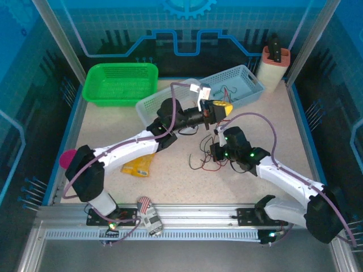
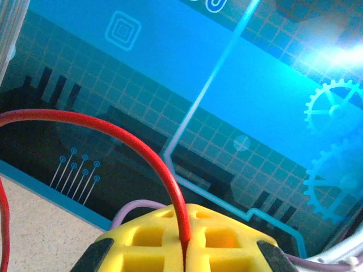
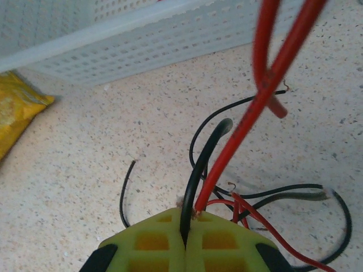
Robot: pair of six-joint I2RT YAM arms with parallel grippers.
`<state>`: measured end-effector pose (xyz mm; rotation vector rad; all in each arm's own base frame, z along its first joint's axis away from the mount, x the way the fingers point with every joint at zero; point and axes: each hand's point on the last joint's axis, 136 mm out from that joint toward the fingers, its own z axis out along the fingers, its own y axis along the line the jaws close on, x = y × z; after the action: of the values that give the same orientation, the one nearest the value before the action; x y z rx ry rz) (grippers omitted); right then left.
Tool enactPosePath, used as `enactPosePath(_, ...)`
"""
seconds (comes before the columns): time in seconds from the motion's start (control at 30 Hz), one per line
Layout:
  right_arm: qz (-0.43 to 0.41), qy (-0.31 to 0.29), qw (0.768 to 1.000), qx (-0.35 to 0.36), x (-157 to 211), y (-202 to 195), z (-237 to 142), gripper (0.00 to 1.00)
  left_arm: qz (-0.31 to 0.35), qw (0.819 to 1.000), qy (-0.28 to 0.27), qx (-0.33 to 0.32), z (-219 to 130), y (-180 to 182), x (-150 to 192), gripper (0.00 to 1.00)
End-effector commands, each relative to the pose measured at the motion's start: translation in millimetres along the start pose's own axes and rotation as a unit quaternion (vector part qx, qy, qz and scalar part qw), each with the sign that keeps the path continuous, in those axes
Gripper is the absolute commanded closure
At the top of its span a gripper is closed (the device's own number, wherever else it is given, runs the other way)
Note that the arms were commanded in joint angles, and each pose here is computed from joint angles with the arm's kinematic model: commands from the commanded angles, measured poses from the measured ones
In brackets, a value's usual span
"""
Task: Untangle the cables
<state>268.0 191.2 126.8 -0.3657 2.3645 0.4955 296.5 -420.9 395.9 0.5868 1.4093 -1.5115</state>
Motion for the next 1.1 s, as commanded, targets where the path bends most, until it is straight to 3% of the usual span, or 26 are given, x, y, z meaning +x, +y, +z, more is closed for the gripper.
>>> enactPosePath(0.0,-0.05,0.009,0.998,0.028,-3,4,2,1.0,-0.008,1.0,-0.012,0.004,19,9,1,1.0)
enactPosePath(0.17,-0.124,0.038,0.991,0.038,3,24,12,1.0,-0.026,0.999,-0.021,0.016,41,19,7,1.0)
enactPosePath(0.43,-0.21,0.146,0.965,0.056,45,36,29,1.0,-0.014,0.999,-0.027,0.02,57,17,0,1.0)
enactPosePath(0.57,-0.198,0.138,0.969,0.053,38,41,26,1.0,-0.003,0.999,-0.029,0.015,52,15,-7,1.0)
enactPosePath(0.8,-0.189,0.077,0.979,0.017,28,49,5,0.57,0.005,0.999,-0.036,-0.003,39,24,-18,1.0)
enactPosePath(0.93,-0.177,0.001,0.984,-0.009,22,48,-24,0.46,0.013,0.999,-0.039,-0.027,24,33,-29,1.0)
enactPosePath(1.07,-0.145,-0.08,0.986,-0.001,20,29,-59,0.42,0.031,0.998,-0.041,-0.048,6,36,-40,1.0)
